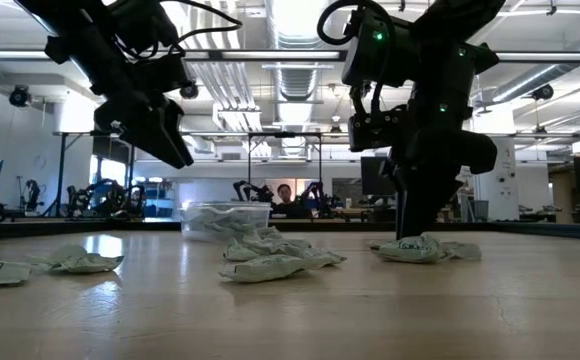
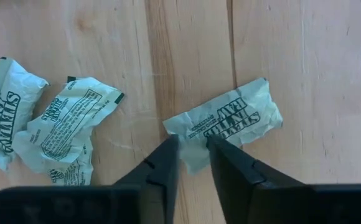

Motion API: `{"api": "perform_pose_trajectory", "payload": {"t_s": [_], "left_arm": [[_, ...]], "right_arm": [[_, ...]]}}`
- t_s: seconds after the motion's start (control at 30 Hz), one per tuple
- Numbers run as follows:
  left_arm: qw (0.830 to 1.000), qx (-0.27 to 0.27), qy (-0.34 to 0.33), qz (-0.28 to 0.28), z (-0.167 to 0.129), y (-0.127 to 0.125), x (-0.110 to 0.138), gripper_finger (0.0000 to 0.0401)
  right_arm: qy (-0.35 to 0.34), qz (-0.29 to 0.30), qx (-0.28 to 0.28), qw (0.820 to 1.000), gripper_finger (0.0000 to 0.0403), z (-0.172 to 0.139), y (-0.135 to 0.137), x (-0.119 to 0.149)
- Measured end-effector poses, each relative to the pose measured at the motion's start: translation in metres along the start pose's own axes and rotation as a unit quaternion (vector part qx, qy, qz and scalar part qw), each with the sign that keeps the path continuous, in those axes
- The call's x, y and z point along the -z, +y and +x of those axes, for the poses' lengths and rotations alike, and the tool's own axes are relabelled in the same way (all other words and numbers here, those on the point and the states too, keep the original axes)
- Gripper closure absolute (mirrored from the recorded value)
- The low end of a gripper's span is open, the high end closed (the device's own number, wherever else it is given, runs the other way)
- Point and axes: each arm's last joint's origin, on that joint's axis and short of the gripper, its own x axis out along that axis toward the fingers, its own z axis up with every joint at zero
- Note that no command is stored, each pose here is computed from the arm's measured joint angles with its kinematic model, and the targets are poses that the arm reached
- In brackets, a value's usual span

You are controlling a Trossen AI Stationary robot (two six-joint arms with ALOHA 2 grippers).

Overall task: Pick and place Stevia / Truvia into bins
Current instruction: Put the stevia packet into the transparent bin

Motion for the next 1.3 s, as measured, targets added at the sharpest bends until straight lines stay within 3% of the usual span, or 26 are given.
{"api": "perform_pose_trajectory", "payload": {"t_s": [0.3,0.47,0.9,1.03,1.3], "left_arm": [[1.000,0.000,0.000,0.000,0.0000,0.0000,0.0000,0.0184],[1.000,0.000,0.000,0.000,0.0000,0.0000,0.0000,0.0184],[1.000,0.000,0.000,-0.001,0.0000,0.0000,0.0000,0.0184],[1.000,0.001,0.000,-0.001,0.0000,-0.0001,0.0000,0.0184],[1.000,0.001,0.000,-0.001,0.0001,0.0000,0.0001,0.0184]], "right_arm": [[-0.004,-0.002,-0.001,1.000,0.0389,0.0000,0.0002,-0.0007],[-0.017,0.001,-0.005,1.000,0.0387,-0.0001,0.0011,-0.0032],[-0.016,0.019,-0.004,1.000,0.0255,-0.0003,0.0012,-0.0032],[-0.019,0.031,0.019,0.999,0.0218,0.0010,-0.0005,-0.0017],[-0.014,0.055,0.021,0.998,0.0179,0.0045,-0.0013,0.0027]]}}
